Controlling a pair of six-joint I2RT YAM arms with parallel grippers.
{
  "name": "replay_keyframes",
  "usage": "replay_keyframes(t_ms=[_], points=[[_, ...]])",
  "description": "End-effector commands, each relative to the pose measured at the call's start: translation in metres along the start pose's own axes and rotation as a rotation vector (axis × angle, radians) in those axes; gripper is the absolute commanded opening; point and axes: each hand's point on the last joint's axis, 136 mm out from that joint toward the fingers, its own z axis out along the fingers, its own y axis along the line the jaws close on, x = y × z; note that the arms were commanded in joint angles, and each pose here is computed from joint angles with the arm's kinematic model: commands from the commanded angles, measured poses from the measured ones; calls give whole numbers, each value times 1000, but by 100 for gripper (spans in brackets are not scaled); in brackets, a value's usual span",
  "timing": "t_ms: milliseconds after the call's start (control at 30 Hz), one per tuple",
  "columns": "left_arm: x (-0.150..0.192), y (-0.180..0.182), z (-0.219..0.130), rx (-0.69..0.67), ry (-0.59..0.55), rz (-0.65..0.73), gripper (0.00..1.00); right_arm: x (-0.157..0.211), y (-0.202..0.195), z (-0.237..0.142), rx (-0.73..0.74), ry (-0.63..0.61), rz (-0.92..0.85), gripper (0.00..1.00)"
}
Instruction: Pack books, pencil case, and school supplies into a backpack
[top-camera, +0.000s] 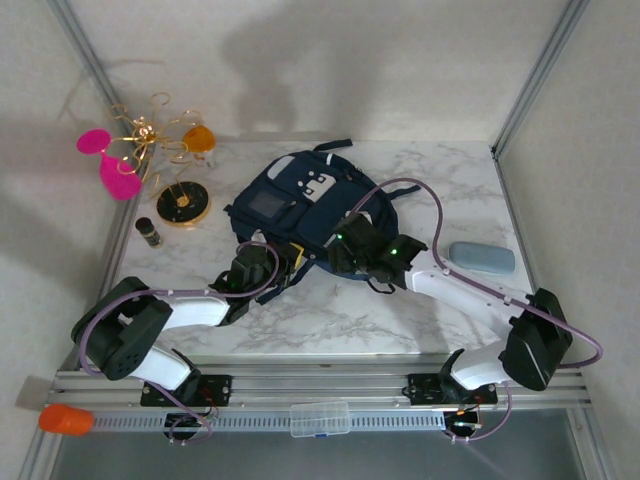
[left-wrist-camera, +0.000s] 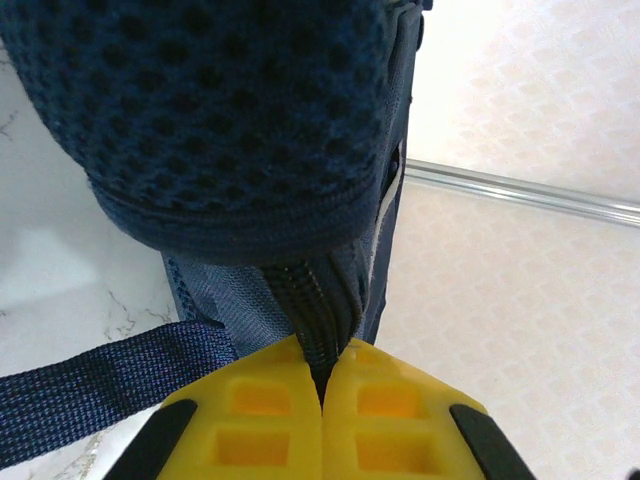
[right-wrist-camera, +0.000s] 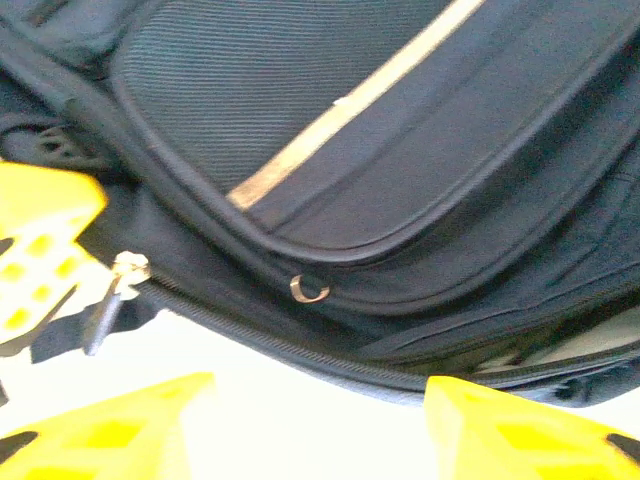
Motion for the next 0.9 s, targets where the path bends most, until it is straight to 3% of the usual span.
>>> replay_keyframes(t_ms=[0,167,333,700,867], points=[[11,-65,-7,191,33,32,0,9,26,-1,-74,48,0,53],[13,-71,-9,209,42,32,0,8,47,8,-57,71,5,43],[13,-69,-9,202,41,32,0,11,80,13,-227,101,81,41],[13,-68,-10,206,43,22,0,16,90,40,-311,121,295,37],[12,-67,-9,205,43,21,0,21,75,55,-225,114,347,37]])
